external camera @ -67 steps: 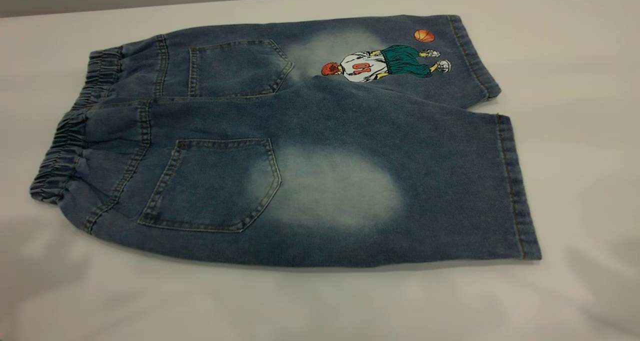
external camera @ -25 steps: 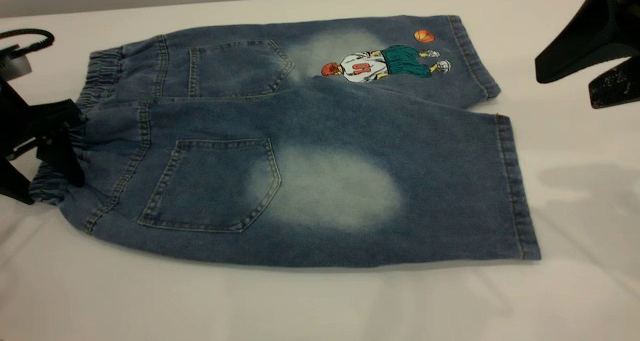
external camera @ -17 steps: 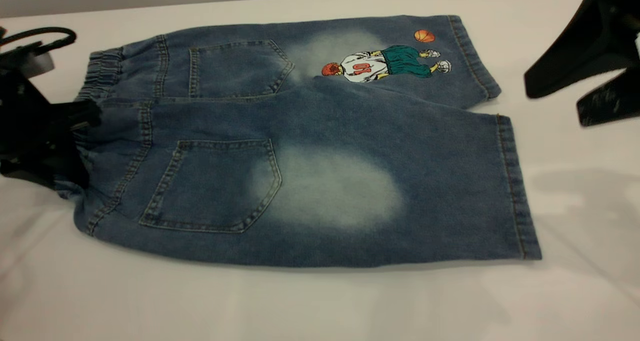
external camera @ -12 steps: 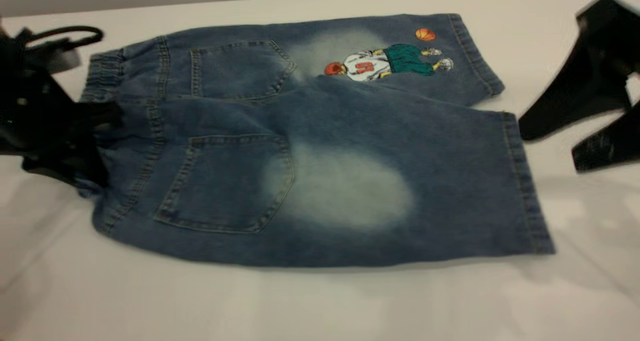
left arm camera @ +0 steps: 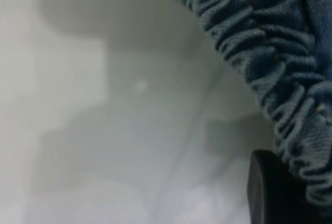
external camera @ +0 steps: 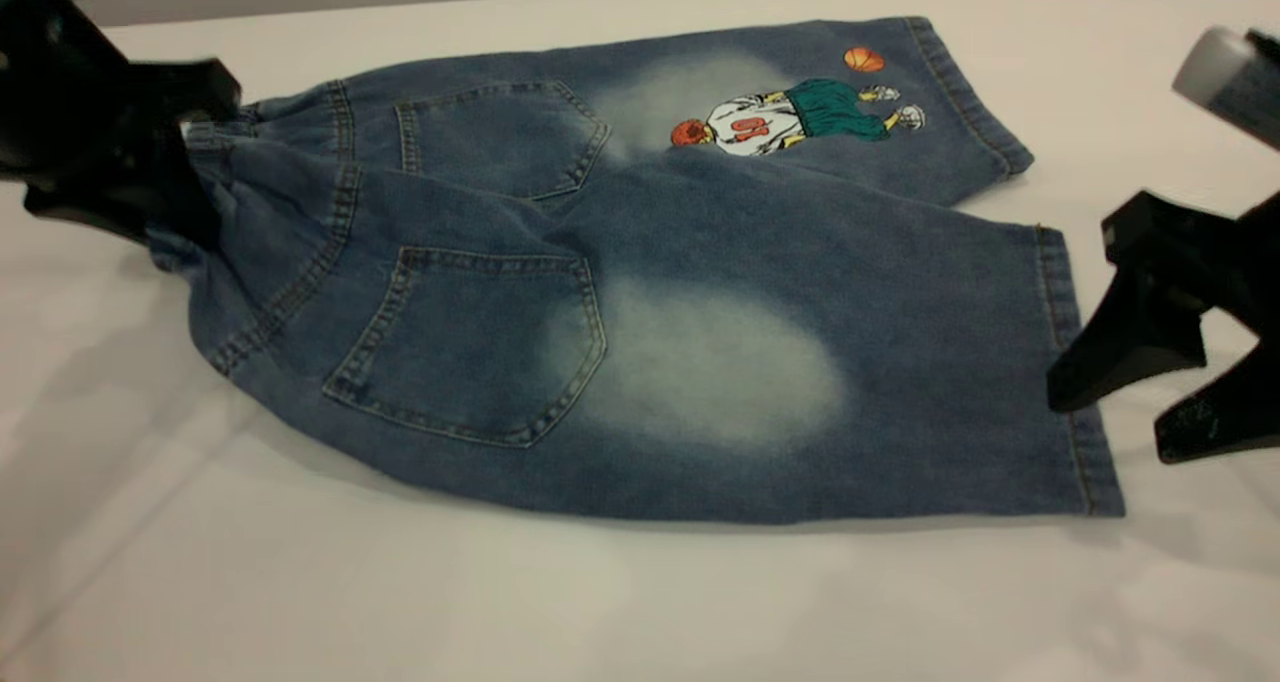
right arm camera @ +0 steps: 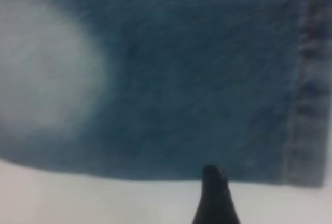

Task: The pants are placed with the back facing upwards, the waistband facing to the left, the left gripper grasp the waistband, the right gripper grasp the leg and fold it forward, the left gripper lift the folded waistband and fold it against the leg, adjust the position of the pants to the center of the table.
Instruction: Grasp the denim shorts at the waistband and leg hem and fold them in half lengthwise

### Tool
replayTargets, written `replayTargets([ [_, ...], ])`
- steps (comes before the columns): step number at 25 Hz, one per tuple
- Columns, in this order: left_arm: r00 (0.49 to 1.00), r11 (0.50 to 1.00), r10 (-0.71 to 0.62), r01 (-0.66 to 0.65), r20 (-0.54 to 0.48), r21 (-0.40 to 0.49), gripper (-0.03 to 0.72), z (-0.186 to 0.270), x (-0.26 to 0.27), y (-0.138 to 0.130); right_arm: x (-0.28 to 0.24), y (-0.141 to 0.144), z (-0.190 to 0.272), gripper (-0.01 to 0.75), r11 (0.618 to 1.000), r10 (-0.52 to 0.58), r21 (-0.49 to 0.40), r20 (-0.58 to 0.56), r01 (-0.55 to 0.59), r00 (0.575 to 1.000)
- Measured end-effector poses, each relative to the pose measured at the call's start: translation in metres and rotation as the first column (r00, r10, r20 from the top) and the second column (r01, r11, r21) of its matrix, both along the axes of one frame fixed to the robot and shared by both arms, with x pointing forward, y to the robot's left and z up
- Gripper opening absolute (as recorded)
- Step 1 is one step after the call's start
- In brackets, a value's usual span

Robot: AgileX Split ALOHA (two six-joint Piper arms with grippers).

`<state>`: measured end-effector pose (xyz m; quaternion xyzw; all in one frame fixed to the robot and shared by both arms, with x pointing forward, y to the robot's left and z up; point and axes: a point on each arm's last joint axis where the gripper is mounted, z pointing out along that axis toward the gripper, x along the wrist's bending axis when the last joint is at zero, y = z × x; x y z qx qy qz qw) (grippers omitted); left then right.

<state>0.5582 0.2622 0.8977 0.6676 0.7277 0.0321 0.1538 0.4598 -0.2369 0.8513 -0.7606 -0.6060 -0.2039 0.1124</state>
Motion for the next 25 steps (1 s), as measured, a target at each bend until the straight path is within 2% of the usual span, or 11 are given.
replayTargets([
  [5, 1.0, 1.0, -0.004, 0.004, -0.022, -0.003, 0.141, -0.001, -0.002, 0.0, -0.005, 0.002, -0.02, 0.426, 0.999, 0.038, 0.018, -0.072, -0.037, 0.997],
  [9, 1.0, 1.0, -0.003, 0.003, -0.018, -0.003, 0.141, -0.001, -0.001, 0.0, -0.006, 0.001, -0.031, 0.426, 0.999, 0.044, 0.011, -0.087, -0.043, 0.995],
  [17, 1.0, 1.0, -0.004, 0.004, -0.02, -0.003, 0.141, -0.001, -0.002, 0.0, 0.001, 0.004, -0.033, 0.426, 0.999, 0.025, 0.048, -0.007, -0.025, 1.0],
  [21, 1.0, 1.0, -0.004, 0.004, -0.021, -0.003, 0.141, -0.001, -0.002, 0.0, 0.002, 0.012, -0.028, 0.426, 0.986, 0.093, 0.136, 0.045, -0.099, 0.995],
  [25, 1.0, 1.0, -0.004, 0.004, -0.022, -0.003, 0.141, -0.001, -0.002, 0.0, 0.002, 0.014, -0.026, 0.426, 0.981, 0.105, 0.16, 0.055, -0.113, 0.993],
])
